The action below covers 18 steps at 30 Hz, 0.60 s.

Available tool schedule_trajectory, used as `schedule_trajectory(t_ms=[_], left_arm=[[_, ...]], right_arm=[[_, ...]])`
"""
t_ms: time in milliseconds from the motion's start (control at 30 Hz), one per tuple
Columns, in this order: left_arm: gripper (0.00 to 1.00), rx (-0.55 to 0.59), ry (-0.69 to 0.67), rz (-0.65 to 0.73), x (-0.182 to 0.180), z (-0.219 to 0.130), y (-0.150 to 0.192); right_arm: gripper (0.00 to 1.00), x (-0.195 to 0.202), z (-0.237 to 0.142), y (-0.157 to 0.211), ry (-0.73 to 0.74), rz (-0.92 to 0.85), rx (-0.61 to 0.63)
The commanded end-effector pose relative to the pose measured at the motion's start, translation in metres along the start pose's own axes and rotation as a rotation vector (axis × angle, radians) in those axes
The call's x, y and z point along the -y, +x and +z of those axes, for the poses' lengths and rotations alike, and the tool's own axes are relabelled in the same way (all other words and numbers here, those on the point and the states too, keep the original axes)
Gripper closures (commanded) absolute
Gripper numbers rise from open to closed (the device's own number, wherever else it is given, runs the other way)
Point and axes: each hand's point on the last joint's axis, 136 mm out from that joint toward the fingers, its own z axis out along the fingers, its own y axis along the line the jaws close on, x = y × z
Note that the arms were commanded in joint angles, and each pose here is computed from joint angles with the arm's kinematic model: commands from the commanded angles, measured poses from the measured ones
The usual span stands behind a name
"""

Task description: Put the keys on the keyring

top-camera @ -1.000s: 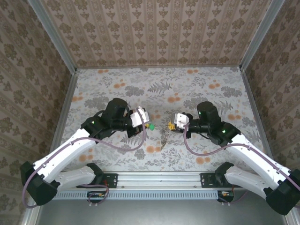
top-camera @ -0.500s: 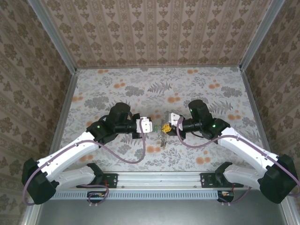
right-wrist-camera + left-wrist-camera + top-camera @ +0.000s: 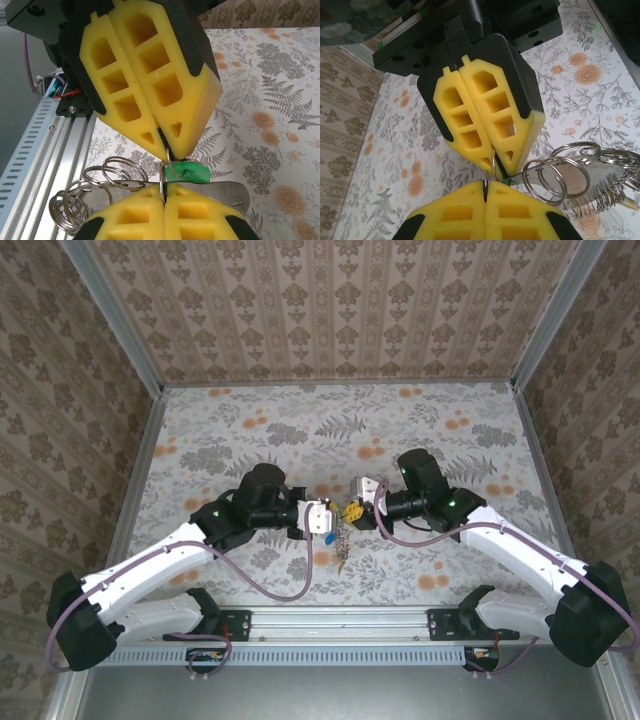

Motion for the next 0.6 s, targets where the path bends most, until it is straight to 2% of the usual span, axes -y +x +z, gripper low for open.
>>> schedule_trajectory(t_ms=[0, 233, 567], left_arm=[[1.0, 0.014, 0.003, 0.048, 0.003, 0.003, -0.004], [1.0, -0.019, 0.009, 0.094, 0.01, 0.005, 0.002], [1.0, -0.054, -0.02, 0.145, 0.01, 0.007, 0.005]], right_arm=[[1.0, 0.0, -0.002, -0.022, -0.026, -0.02, 0.048], [1.0, 0.002, -0.007, -0.031, 0.002, -0.013, 0.083], [1.0, 0.022, -0.017, -0.034, 0.064, 0.08, 0.068]])
